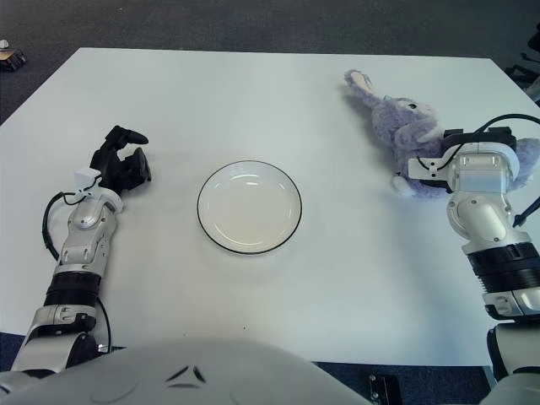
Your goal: Put the doll into the plate.
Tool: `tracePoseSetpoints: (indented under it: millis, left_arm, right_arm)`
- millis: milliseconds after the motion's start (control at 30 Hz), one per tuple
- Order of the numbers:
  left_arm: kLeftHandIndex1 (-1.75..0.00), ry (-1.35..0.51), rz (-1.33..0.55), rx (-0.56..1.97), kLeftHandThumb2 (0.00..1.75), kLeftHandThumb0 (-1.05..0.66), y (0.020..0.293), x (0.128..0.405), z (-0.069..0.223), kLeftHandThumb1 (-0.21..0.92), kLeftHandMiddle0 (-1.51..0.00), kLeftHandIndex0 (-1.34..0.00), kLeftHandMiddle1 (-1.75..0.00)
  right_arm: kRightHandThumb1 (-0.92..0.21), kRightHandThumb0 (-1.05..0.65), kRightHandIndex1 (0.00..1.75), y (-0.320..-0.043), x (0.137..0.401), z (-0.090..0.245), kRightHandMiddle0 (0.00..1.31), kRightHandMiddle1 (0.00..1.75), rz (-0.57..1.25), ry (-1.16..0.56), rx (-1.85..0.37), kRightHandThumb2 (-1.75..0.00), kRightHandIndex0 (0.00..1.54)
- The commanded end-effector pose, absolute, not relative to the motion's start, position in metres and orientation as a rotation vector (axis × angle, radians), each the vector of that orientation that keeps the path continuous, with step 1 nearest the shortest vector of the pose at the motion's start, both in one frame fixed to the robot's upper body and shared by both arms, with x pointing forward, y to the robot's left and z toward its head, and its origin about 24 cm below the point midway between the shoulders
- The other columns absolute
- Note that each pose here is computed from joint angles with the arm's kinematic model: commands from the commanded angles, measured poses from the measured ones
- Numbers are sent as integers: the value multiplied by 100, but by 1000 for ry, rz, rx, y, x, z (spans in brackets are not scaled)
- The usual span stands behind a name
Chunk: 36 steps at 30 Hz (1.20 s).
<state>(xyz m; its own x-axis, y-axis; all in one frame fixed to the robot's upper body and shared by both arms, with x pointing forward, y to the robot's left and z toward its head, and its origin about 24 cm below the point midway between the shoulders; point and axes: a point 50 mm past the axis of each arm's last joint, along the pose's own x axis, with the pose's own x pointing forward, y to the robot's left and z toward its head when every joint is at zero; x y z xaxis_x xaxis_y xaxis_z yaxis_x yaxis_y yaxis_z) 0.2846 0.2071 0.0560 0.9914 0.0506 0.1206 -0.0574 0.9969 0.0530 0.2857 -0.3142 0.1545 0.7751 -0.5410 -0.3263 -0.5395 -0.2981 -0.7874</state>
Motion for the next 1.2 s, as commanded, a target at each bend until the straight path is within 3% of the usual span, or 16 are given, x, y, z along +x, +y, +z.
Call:
tracePoseSetpoints:
  millis: [0, 100, 133, 267, 400, 467, 500, 600, 667, 733, 800, 933, 1033, 1067, 1167]
  left_arm:
    - [-175, -40, 74, 56, 99, -40, 207, 275, 36, 58, -109, -41, -175]
    - [-175, -40, 75, 56, 98, -40, 206, 275, 37, 58, -109, -41, -175]
    - [-175, -40, 75, 55, 98, -40, 206, 275, 36, 58, -109, -41, -175]
    - [-175, -40, 71, 51, 99, -40, 206, 276, 36, 58, -108, -41, -175]
    - [-175, -42, 71, 50, 99, -40, 206, 276, 36, 58, -108, -41, -175]
    - [-175, -44, 73, 50, 99, -40, 206, 276, 36, 58, -108, -41, -175]
    - [-175, -45, 74, 51, 99, -40, 206, 276, 36, 58, -108, -41, -175]
    - [-175, -46, 76, 52, 99, -40, 206, 276, 36, 57, -108, -41, -175]
    - [-175, -48, 77, 52, 99, -40, 206, 276, 36, 57, -108, -41, -175]
    - [-175, -50, 75, 52, 99, -40, 206, 276, 36, 57, -108, -41, -175]
    - [-175, -51, 73, 52, 99, -40, 206, 276, 36, 57, -108, -41, -175]
    - [-175, -49, 66, 52, 99, -40, 206, 276, 36, 58, -107, -41, -175]
    - [-175, -44, 66, 50, 98, -40, 206, 277, 35, 58, -107, -40, -175]
    - [-175, -43, 66, 50, 98, -40, 206, 277, 35, 59, -107, -40, -175]
    - [-175, -42, 66, 48, 97, -40, 206, 277, 35, 59, -107, -40, -175]
  right_arm:
    - [-92, -94, 26, -307, 288, 138, 0, 5, 57, 767, -1893, -66, 6]
    - [-92, -94, 57, -306, 290, 134, 0, 24, 40, 728, -1877, -67, 1]
    - [-92, -94, 60, -305, 291, 132, 0, 27, 29, 709, -1875, -67, 1]
    - [-92, -90, 103, -303, 295, 126, 0, 60, -30, 607, -1871, -61, 0]
    - [-89, -77, 155, -302, 296, 122, 0, 111, -100, 503, -1827, -51, 0]
    - [-80, -67, 165, -301, 297, 120, 0, 140, -141, 459, -1790, -60, 3]
    - [-79, -56, 168, -301, 298, 117, 10, 153, -158, 443, -1767, -64, 6]
    - [-65, -19, 173, -302, 301, 111, 32, 158, -174, 415, -1725, -86, 21]
    - [-50, -10, 170, -303, 303, 108, 42, 166, -178, 388, -1694, -106, 33]
    - [-39, -5, 163, -303, 304, 106, 51, 170, -174, 355, -1663, -118, 45]
    - [-30, -3, 145, -303, 305, 104, 58, 172, -165, 323, -1632, -123, 61]
    - [-27, 0, 165, -304, 305, 101, 55, 174, -134, 253, -1579, -134, 56]
    - [-24, 0, 171, -306, 306, 100, 56, 174, -113, 204, -1555, -140, 56]
    - [-18, 0, 153, -307, 306, 99, 61, 175, -108, 189, -1549, -141, 69]
    - [-10, 0, 135, -310, 308, 98, 68, 175, -99, 148, -1535, -144, 84]
